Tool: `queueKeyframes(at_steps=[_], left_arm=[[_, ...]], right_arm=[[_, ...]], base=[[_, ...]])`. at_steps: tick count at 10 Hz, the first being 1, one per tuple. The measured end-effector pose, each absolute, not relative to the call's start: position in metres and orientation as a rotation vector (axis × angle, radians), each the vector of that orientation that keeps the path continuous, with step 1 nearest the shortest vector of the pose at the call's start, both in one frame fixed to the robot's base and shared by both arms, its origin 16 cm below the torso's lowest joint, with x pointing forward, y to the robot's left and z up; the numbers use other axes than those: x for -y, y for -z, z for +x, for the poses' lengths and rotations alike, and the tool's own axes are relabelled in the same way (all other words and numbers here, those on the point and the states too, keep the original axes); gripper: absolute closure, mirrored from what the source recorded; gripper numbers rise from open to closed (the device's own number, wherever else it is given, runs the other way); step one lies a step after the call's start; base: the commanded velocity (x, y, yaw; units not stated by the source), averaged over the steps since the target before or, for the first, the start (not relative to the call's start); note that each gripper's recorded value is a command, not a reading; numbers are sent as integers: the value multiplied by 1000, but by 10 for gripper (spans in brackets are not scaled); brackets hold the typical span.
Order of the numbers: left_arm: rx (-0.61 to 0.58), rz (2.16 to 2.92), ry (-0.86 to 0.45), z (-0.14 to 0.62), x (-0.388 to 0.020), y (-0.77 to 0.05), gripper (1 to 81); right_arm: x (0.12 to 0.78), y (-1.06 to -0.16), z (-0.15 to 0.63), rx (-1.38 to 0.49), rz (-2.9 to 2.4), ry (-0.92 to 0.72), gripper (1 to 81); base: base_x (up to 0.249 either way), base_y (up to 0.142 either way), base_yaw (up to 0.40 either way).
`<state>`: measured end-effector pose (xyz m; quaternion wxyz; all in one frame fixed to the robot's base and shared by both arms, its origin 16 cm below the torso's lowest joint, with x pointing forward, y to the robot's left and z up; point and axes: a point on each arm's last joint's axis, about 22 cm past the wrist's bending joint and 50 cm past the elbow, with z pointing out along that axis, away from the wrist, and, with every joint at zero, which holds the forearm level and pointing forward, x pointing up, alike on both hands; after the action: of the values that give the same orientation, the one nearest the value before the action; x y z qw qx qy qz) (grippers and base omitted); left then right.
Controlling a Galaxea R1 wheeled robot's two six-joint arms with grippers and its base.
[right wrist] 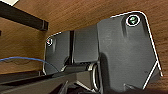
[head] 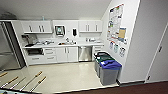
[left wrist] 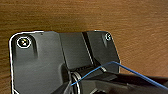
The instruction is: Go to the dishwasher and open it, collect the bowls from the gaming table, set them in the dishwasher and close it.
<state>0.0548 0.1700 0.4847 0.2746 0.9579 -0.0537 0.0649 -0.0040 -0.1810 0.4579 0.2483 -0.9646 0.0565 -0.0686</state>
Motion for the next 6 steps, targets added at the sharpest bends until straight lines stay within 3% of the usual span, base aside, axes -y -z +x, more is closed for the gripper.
queueKeyframes(at_steps=[6], left_arm=[[142,2578,-171,53,-171,-484,10]], right_arm=[[180,-458,-1,-154,-2627,189,10]], base=[[235,0,0]])
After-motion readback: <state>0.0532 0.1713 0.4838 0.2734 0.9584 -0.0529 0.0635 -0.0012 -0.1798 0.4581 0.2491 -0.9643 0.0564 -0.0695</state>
